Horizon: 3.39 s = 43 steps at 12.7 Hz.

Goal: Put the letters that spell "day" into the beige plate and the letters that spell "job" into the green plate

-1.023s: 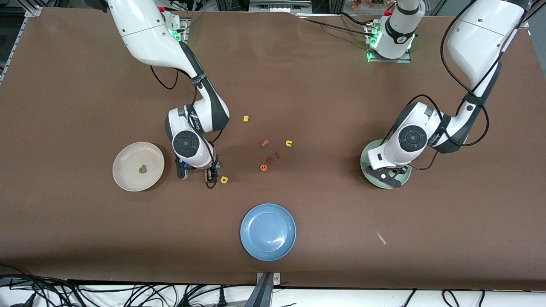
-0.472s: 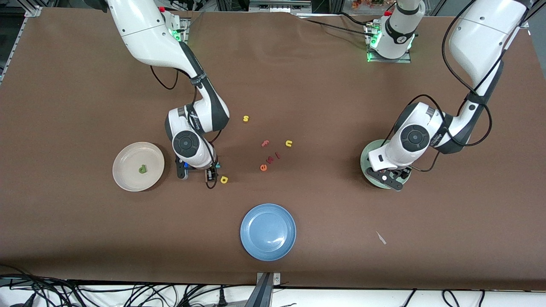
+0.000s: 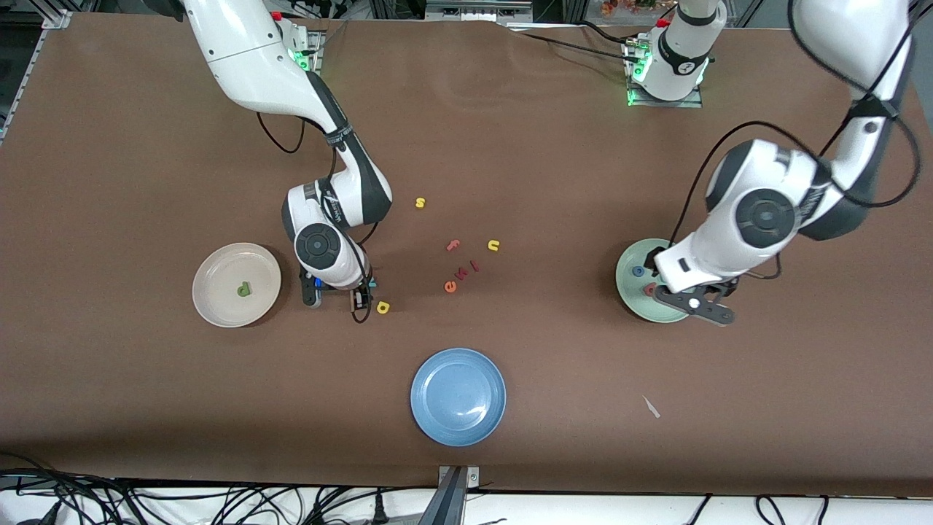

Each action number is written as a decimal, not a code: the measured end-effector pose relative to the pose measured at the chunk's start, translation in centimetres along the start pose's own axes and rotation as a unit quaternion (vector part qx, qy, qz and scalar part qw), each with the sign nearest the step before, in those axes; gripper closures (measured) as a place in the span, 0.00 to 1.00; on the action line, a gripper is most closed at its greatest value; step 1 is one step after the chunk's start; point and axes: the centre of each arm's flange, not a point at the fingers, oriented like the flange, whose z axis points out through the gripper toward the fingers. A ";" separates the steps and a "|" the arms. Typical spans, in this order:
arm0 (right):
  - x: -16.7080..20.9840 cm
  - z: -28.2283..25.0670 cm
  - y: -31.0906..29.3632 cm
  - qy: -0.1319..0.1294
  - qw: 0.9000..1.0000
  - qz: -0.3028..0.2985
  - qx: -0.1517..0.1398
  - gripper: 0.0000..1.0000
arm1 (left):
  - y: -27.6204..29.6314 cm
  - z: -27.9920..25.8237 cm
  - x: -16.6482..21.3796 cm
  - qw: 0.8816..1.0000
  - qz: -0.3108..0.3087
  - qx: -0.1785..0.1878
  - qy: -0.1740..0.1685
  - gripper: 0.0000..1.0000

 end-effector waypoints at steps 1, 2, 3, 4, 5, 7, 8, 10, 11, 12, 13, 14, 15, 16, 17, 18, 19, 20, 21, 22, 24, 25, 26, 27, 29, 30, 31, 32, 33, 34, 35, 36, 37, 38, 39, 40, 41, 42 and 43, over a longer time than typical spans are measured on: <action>0.0 0.0 0.0 0.000 1.000 0.000 0.000 0.30 | -0.8 -3.0 0.3 1.000 -0.017 -0.017 0.008 0.00; 0.0 0.0 0.0 0.000 1.000 -0.001 0.001 0.30 | -1.6 -5.5 0.5 0.999 -0.028 -0.028 0.019 0.00; 0.0 0.0 0.0 0.000 1.000 -0.002 0.001 0.34 | -2.4 -7.9 0.5 0.998 -0.036 -0.030 0.030 0.00; 0.0 0.0 0.0 0.000 1.000 -0.002 0.001 0.34 | -3.1 -10.3 0.4 0.998 -0.043 -0.028 0.037 0.00; 0.0 0.0 0.0 0.000 1.000 -0.002 0.001 0.34 | -3.8 -12.6 -0.1 0.998 -0.049 -0.027 0.039 0.00; 0.0 0.0 -0.1 0.000 1.000 -0.002 0.003 0.34 | -4.9 -16.3 -1.2 0.997 -0.059 -0.025 0.037 0.00; 0.0 -0.1 -0.1 -0.001 1.000 -0.002 0.006 0.34 | -5.5 -17.6 -1.6 0.997 -0.065 -0.025 0.041 0.00; 0.0 -0.2 -0.2 -0.002 1.000 -0.003 0.011 0.35 | -7.6 -19.1 -2.1 0.995 -0.084 -0.022 0.053 0.00; 0.0 -0.1 -0.2 -0.002 1.000 -0.003 0.011 0.35 | -8.7 -19.5 -2.4 0.994 -0.094 -0.021 0.058 0.00; 0.0 -0.1 -0.2 -0.002 1.000 -0.004 0.011 0.36 | -9.4 -19.9 -2.7 0.993 -0.100 -0.020 0.060 0.00; -0.1 -0.1 -0.2 -0.001 1.000 -0.007 0.011 0.38 | -9.8 -20.1 -3.0 0.993 -0.106 -0.019 0.057 0.00; -0.1 -0.1 -0.2 -0.001 1.000 -0.012 0.011 0.39 | -10.4 -20.2 -3.4 0.992 -0.114 -0.016 0.051 0.00; -0.1 -0.1 -0.2 -0.001 1.000 -0.015 0.011 0.45 | -10.9 -20.1 -4.0 0.991 -0.125 -0.012 0.043 0.00; -0.1 -0.1 -0.3 -0.001 1.000 -0.017 0.012 0.46 | -11.5 -20.0 -4.8 0.990 -0.139 -0.013 0.034 0.00; -0.1 -0.1 -0.3 -0.002 1.000 -0.019 0.012 0.45 | -11.9 -19.7 -5.7 0.988 -0.152 -0.021 0.026 0.00; -0.1 -0.1 -0.3 -0.002 1.000 -0.020 0.013 0.47 | -12.0 -19.5 -6.7 0.986 -0.162 -0.035 0.020 0.00; -0.1 -0.1 -0.3 -0.001 1.000 -0.021 0.013 0.50 | -12.1 -19.6 -7.9 0.984 -0.172 -0.048 0.017 0.00; -0.1 -0.1 -0.3 -0.001 1.000 -0.021 0.013 0.50 | -12.1 -20.0 -9.1 0.982 -0.181 -0.053 0.017 0.00; -0.1 -0.1 -0.3 -0.001 1.000 -0.022 0.013 0.56 | -11.6 -20.8 -10.4 0.982 -0.184 -0.050 0.018 0.00; -0.2 0.0 -0.2 -0.001 1.000 -0.023 0.013 0.56 | -10.6 -21.6 -11.7 0.982 -0.180 -0.047 0.020 0.00; -0.2 0.0 -0.2 -0.001 0.999 -0.031 0.013 0.61 | -8.8 -22.5 -14.1 0.984 -0.171 -0.048 0.021 0.00; -0.2 0.0 -0.3 -0.001 0.999 -0.032 0.013 0.67 | -8.5 -22.5 -14.8 0.984 -0.169 -0.048 0.021 0.00; -0.2 0.0 -0.3 -0.001 0.999 -0.034 0.013 0.68 | -8.4 -22.2 -14.9 0.984 -0.169 -0.049 0.021 0.00; -0.2 0.0 -0.2 -0.001 0.999 -0.035 0.013 0.68 | -8.4 -21.5 -14.7 0.984 -0.170 -0.049 0.022 0.00; -0.2 0.0 -0.2 -0.001 0.999 -0.035 0.013 0.69 | -8.1 -20.6 -14.1 0.985 -0.166 -0.048 0.024 0.00; -0.2 0.0 -0.2 -0.001 0.999 -0.036 0.013 0.70 | -7.4 -20.6 -13.9 0.986 -0.160 -0.047 0.025 0.00; -0.2 0.0 -0.3 -0.001 0.999 -0.036 0.013 0.71 | -6.6 -20.7 -13.7 0.987 -0.154 -0.047 0.026 0.00; -0.2 0.0 -0.3 -0.001 0.999 -0.037 0.013 0.71 | -6.4 -20.8 -13.6 0.987 -0.152 -0.047 0.026 0.00; -0.2 0.0 -0.3 -0.001 0.999 -0.038 0.013 0.75 | -6.6 -20.8 -13.7 0.987 -0.155 -0.047 0.026 0.00; -0.2 0.0 -0.3 -0.001 0.999 -0.038 0.013 0.75 | -7.3 -20.7 -13.9 0.986 -0.160 -0.047 0.026 0.00; -0.2 0.0 -0.3 -0.001 0.999 -0.040 0.013 0.75 | -8.0 -20.6 -14.1 0.985 -0.166 -0.048 0.025 0.00; -0.2 0.0 -0.3 -0.001 0.999 -0.043 0.013 0.75 | -8.6 -20.6 -14.3 0.984 -0.172 -0.048 0.025 0.00; -0.1 0.0 -0.3 -0.001 0.999 -0.044 0.013 0.75 | -9.0 -20.5 -14.4 0.983 -0.175 -0.048 0.025 0.00; -0.1 0.0 -0.3 -0.001 0.999 -0.045 0.014 0.75 | -9.0 -20.5 -14.4 0.983 -0.176 -0.047 0.024 0.00; -0.1 0.0 -0.3 -0.001 0.999 -0.046 0.014 0.75 | -8.8 -20.4 -14.4 0.983 -0.174 -0.046 0.024 0.00; -0.1 0.0 -0.3 -0.001 0.999 -0.048 0.014 0.75 | -8.6 -20.4 -14.3 0.984 -0.172 -0.045 0.023 0.00; -0.1 0.0 -0.3 -0.001 0.999 -0.050 0.014 0.75 | -8.5 -20.3 -14.3 0.984 -0.170 -0.045 0.022 0.00; -0.1 0.0 -0.3 -0.001 0.998 -0.053 0.014 0.75 | -8.4 -20.2 -14.3 0.984 -0.170 -0.045 0.020 0.00; -0.1 0.0 -0.3 -0.001 0.998 -0.057 0.014 0.75 | -8.3 -20.1 -14.3 0.984 -0.169 -0.045 0.020 0.00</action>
